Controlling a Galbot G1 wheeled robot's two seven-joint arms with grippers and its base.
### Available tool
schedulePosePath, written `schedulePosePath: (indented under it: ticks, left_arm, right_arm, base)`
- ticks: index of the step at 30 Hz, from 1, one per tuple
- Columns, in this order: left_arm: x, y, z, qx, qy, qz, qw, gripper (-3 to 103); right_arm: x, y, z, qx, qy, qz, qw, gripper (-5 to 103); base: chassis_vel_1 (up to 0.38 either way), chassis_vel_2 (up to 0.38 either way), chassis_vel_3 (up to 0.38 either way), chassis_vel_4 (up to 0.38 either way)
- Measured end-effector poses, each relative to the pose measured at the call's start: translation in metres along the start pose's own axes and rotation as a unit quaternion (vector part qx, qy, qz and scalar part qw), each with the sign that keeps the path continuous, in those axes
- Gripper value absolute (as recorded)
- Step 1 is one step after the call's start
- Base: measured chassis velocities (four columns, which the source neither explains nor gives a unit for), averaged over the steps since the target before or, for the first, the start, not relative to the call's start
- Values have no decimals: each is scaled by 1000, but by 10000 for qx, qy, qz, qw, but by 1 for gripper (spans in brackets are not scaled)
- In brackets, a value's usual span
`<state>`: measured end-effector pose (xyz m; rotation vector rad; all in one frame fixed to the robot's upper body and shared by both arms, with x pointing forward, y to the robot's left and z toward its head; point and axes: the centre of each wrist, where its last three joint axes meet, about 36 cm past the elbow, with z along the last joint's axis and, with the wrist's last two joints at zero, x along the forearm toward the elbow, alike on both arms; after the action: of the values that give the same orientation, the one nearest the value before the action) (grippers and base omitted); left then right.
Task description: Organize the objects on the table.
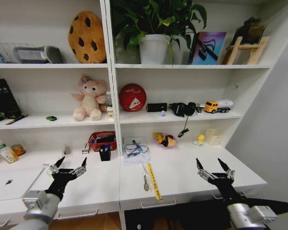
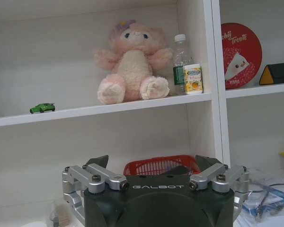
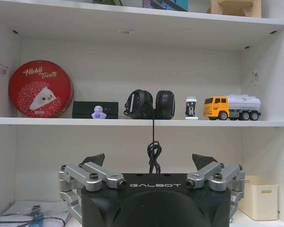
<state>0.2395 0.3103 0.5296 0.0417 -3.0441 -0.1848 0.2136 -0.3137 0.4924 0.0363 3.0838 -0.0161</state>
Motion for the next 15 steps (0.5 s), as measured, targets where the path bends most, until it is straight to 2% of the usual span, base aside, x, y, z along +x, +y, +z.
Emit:
schedulePosePath:
  ticks: [9,15]
  left_arm:
    - [0,0,0,0,0,0,10000,100]
    - [0,0,0,0,0,0,10000,100]
  right_arm:
    - [0,0,1,-2,6,0,10000,100]
    - [0,0,1,-3,6,0,10000,100]
  base:
    - [0,0,0,0]
    - [78,94,-76,-77]
